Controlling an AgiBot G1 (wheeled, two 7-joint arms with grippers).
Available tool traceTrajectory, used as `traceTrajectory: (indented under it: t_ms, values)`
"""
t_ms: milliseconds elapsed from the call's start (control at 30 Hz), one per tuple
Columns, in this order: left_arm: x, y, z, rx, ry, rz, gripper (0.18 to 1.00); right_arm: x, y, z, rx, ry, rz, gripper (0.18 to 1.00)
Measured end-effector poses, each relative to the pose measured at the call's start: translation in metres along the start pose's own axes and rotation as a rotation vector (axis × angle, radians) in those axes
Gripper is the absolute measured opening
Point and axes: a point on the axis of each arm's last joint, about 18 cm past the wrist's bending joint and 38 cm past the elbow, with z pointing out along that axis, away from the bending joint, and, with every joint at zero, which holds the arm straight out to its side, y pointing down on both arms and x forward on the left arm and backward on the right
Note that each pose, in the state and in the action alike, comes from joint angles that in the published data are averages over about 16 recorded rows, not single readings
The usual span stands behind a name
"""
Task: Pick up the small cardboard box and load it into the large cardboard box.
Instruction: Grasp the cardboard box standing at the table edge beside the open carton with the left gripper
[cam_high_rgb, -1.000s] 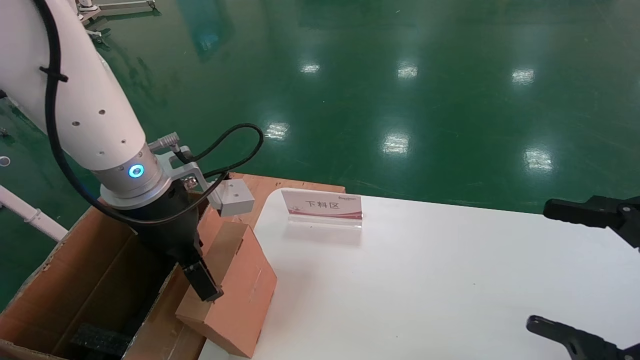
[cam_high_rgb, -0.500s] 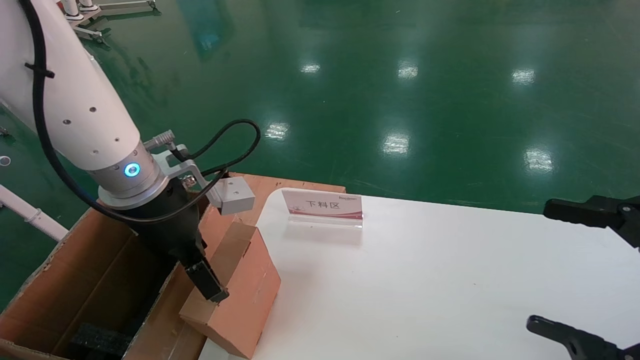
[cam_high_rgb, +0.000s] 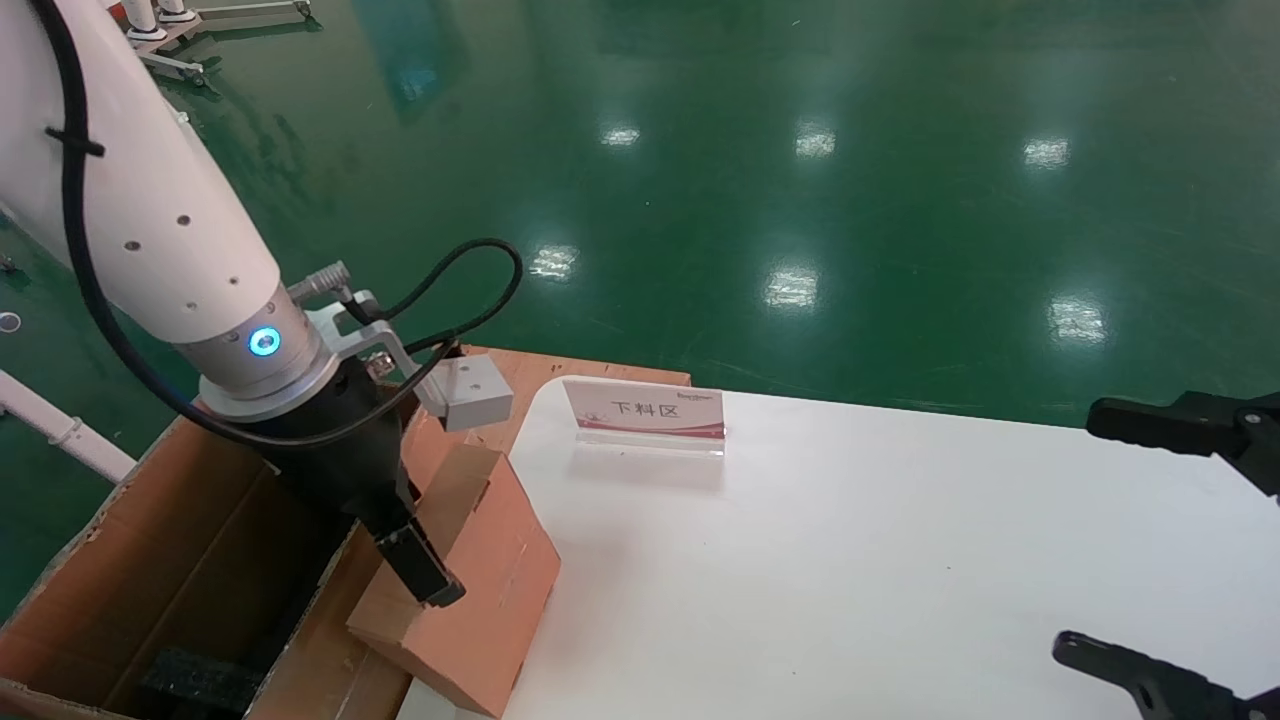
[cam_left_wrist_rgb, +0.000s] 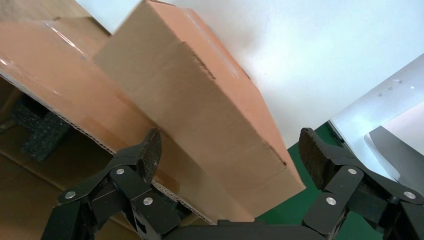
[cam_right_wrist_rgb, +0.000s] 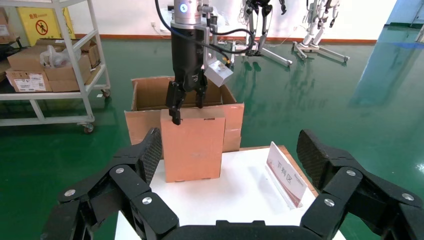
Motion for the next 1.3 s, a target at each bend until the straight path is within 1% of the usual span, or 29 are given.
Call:
traceTrajectory:
  t_ms: [533,1000,1200,1300]
  values:
    - [-0.007,0.009,0.026,0.006,0.010,-0.026,1.000,0.000,0.000,0.000,0.000,0.000,0.000,1.001]
    - [-0.008,0.010,0.028,0.010,0.010,-0.028,0.991,0.000,0.000,0.000,0.000,0.000,0.000,0.990]
    - [-0.008,0.009,0.028,0.008,0.010,-0.028,0.959,0.000,0.000,0.000,0.000,0.000,0.000,0.958]
    - [-0.008,0.009,0.027,0.008,0.011,-0.027,0.925,0.000,0.000,0.000,0.000,0.001,0.000,0.931]
